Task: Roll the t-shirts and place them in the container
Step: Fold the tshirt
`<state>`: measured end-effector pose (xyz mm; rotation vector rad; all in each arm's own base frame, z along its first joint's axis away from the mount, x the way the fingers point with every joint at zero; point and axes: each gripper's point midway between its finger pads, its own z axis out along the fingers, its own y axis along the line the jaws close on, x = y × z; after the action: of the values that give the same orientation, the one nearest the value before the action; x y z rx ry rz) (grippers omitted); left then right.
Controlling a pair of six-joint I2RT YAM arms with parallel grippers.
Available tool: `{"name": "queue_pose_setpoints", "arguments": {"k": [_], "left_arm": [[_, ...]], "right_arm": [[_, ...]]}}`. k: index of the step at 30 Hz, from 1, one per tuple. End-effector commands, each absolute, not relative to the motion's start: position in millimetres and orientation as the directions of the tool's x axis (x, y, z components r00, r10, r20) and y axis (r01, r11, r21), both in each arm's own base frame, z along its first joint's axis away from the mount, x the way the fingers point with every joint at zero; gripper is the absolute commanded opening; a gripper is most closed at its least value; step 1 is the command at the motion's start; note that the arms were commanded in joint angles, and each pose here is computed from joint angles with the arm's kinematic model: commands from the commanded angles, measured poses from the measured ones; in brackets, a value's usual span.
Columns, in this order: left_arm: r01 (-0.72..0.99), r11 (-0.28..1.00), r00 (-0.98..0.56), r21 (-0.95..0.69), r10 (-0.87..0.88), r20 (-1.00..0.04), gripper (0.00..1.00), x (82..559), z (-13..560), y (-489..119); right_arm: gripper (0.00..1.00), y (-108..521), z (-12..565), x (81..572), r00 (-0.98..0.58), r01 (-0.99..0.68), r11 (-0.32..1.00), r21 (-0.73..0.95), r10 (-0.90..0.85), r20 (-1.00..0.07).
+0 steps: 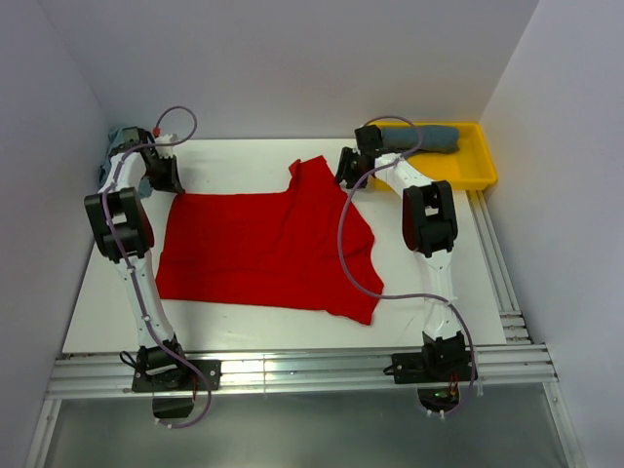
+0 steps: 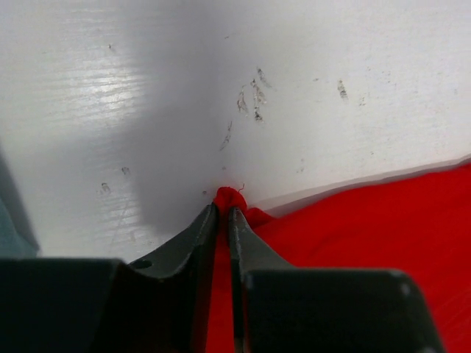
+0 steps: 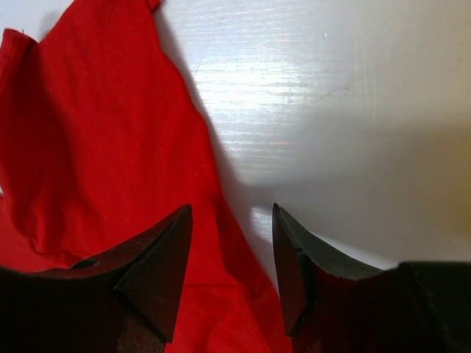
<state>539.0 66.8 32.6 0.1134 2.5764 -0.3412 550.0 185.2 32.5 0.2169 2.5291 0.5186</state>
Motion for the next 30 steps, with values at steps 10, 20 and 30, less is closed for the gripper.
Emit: {"name": "queue_pose_setpoints", "arguments": {"k": [10,20,30], "left_arm": [[0.158,0.973,-0.793,-0.165,0.026,-0.608,0.00,561,78,58],[0.123,0.985,-0.788,-0.118,0.024,-0.615,0.00,563,86,67],[0.110,0.991,-0.788,-0.076,0.040,-0.614,0.00,561,91,73]], "right_arm": [[0.53,196,38,556,-0.844,-0.022,0.910,0.414,0.205,-0.496],[0.51,197,28,556,-0.860,-0.029,0.916,0.400,0.181,-0.477],[0.10,189,35,560,-0.837,-0.007,0.929,0.371,0.197,-0.510]]}}
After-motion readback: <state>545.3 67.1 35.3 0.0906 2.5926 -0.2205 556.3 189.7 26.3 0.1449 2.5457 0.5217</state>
